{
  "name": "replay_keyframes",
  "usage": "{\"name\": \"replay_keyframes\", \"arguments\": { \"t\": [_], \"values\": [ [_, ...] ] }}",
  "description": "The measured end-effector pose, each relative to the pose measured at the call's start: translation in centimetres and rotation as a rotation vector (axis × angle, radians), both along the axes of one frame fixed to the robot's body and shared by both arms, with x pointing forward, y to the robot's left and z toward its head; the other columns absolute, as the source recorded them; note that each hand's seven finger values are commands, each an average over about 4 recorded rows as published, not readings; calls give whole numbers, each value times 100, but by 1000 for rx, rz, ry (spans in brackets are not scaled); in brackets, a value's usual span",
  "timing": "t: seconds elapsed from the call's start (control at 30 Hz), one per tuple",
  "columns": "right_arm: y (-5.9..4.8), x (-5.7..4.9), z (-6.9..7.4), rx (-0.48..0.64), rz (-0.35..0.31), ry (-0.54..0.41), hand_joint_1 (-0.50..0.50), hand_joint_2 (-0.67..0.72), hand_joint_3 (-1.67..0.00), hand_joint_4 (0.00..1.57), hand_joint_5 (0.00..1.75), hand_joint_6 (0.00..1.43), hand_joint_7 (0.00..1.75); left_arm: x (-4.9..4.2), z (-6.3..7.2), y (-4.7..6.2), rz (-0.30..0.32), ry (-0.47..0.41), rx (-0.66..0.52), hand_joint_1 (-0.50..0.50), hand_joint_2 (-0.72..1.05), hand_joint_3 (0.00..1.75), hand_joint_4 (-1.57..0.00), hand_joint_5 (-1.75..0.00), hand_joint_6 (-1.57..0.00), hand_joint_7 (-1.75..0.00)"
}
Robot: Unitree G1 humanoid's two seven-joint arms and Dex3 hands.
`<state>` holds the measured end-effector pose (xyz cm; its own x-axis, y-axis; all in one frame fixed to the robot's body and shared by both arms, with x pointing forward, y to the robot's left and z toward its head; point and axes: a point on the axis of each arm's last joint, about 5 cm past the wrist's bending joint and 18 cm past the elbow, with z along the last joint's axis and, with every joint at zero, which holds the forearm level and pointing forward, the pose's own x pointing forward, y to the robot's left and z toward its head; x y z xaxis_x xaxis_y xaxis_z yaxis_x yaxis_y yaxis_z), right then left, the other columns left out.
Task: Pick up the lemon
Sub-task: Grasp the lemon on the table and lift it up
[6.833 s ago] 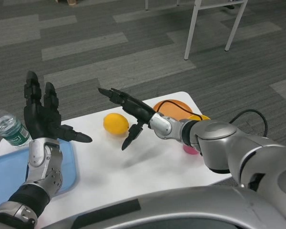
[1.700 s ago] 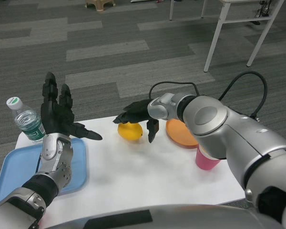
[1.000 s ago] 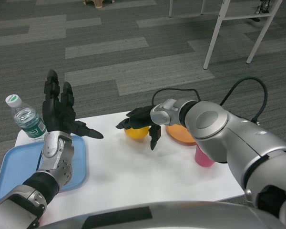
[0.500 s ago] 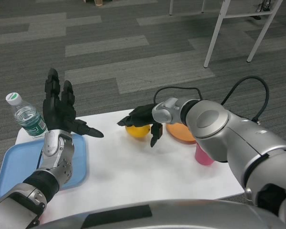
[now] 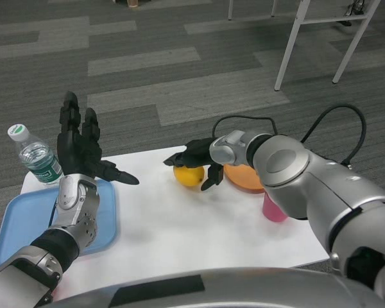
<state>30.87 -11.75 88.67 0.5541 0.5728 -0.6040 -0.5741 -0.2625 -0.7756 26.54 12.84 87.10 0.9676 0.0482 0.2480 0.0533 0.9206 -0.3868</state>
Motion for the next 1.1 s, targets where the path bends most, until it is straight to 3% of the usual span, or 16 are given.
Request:
{"name": "replay_keyframes", "arguments": {
  "t": [0.23, 0.4, 0.57, 0.67, 0.83, 1.1],
  "values": [
    [-25, 2, -1, -4, -7, -1, -46, -48, -125, 0, 126, 0, 9, 0, 0, 0, 0, 0, 0, -50, -64, 9, 0, 0, 0, 0],
    [-34, -1, -5, -13, -3, -2, -46, -48, -127, 0, 131, 0, 31, 0, 0, 0, 0, 0, 0, -50, -64, 9, 0, 0, 0, 0],
    [-48, -8, -17, -29, 7, -9, -46, -41, -139, 0, 136, 9, 108, 0, -1, -1, -1, 2, 0, -50, -64, 9, 0, 0, 0, 0],
    [-54, -10, -20, -33, 10, -12, -46, -41, -143, 1, 136, 14, 133, 0, -1, -1, -1, 2, 0, -50, -64, 9, 0, 0, 0, -3],
    [-69, -10, -20, -37, 9, -14, -46, -37, -151, 8, 141, 30, 159, 0, -1, -1, -1, 2, 0, -50, -64, 9, 0, 0, 0, -2],
    [-83, -13, -21, -37, 11, -10, -46, -30, -159, 14, 153, 44, 161, 0, -1, -1, -2, 2, 0, -50, -64, 9, 0, 0, 0, 0]
  ]
}}
